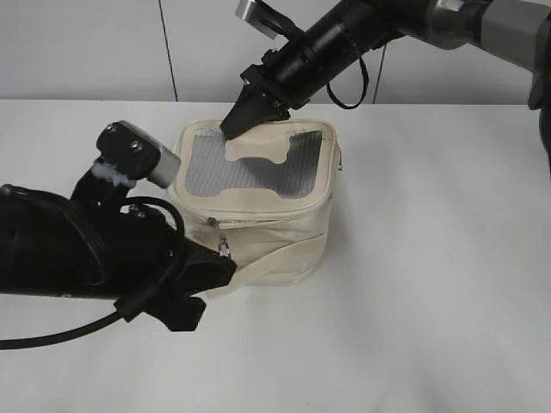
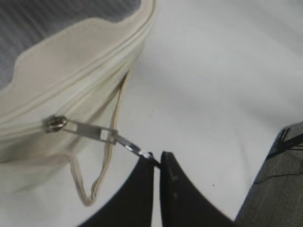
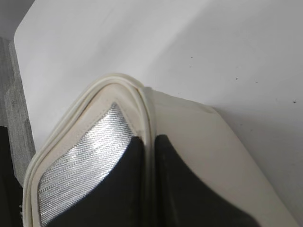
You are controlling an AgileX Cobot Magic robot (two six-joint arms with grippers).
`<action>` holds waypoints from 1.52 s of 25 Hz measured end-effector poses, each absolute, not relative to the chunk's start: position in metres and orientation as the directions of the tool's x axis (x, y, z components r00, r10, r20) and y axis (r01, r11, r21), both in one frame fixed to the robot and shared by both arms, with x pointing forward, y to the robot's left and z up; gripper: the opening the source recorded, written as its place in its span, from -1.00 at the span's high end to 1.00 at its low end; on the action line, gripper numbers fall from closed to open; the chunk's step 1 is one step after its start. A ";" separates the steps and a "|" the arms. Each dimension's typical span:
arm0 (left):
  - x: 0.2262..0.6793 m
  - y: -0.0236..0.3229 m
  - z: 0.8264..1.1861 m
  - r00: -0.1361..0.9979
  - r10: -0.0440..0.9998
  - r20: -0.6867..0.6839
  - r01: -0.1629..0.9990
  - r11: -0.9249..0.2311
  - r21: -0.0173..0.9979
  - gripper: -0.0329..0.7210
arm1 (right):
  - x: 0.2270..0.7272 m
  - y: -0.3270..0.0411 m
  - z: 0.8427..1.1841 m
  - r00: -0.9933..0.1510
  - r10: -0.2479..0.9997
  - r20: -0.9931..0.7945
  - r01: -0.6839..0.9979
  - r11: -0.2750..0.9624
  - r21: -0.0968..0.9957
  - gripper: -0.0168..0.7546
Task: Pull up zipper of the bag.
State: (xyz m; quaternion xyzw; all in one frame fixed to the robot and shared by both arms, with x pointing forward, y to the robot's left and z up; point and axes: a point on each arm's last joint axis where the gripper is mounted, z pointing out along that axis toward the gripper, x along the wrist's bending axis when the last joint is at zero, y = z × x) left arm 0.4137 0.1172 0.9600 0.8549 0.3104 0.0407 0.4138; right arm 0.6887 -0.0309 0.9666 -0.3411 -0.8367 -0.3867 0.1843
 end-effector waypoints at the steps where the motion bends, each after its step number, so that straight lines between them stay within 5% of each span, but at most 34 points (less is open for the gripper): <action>1: 0.413 0.114 0.962 0.807 0.562 -0.183 0.490 -0.465 0.737 0.88 | 0.689 -0.031 0.967 -0.699 0.427 0.573 0.714 0.468 0.521 0.82; 13: 0.420 0.094 0.951 0.827 0.497 -0.262 0.515 -0.481 0.710 0.84 | 0.688 -0.031 0.967 -0.697 0.425 0.577 0.715 0.470 0.518 0.81; 15: 0.421 0.096 0.954 0.825 0.496 -0.270 0.517 -0.472 0.714 0.69 | 0.688 -0.031 0.968 -0.696 0.425 0.579 0.717 0.466 0.518 0.70; 19: 0.420 0.105 0.973 0.842 0.459 -0.285 0.493 -0.436 0.753 0.06 | 0.699 -0.039 0.982 -0.699 0.441 0.563 0.715 0.423 0.556 0.10; 22: 0.424 0.122 0.989 0.815 0.496 -0.299 0.516 -0.390 0.763 -0.16 | 0.709 -0.057 0.998 -0.671 0.494 0.553 0.738 0.382 0.556 -0.06; 30: 0.492 0.164 1.027 0.771 0.568 -0.288 0.544 -0.352 0.762 -0.12 | 0.722 -0.153 1.026 -0.502 0.665 0.553 0.841 0.228 0.490 0.09; 34: 0.555 0.148 1.043 0.825 0.517 -0.229 0.473 -0.409 0.780 -0.11 | 0.688 -0.192 1.009 -0.436 0.721 0.538 0.875 0.198 0.443 0.12; 38: 0.610 0.113 1.040 0.880 0.433 -0.197 0.405 -0.466 0.787 -0.12 | 0.625 -0.206 0.988 -0.389 0.777 0.495 0.834 0.070 0.547 0.12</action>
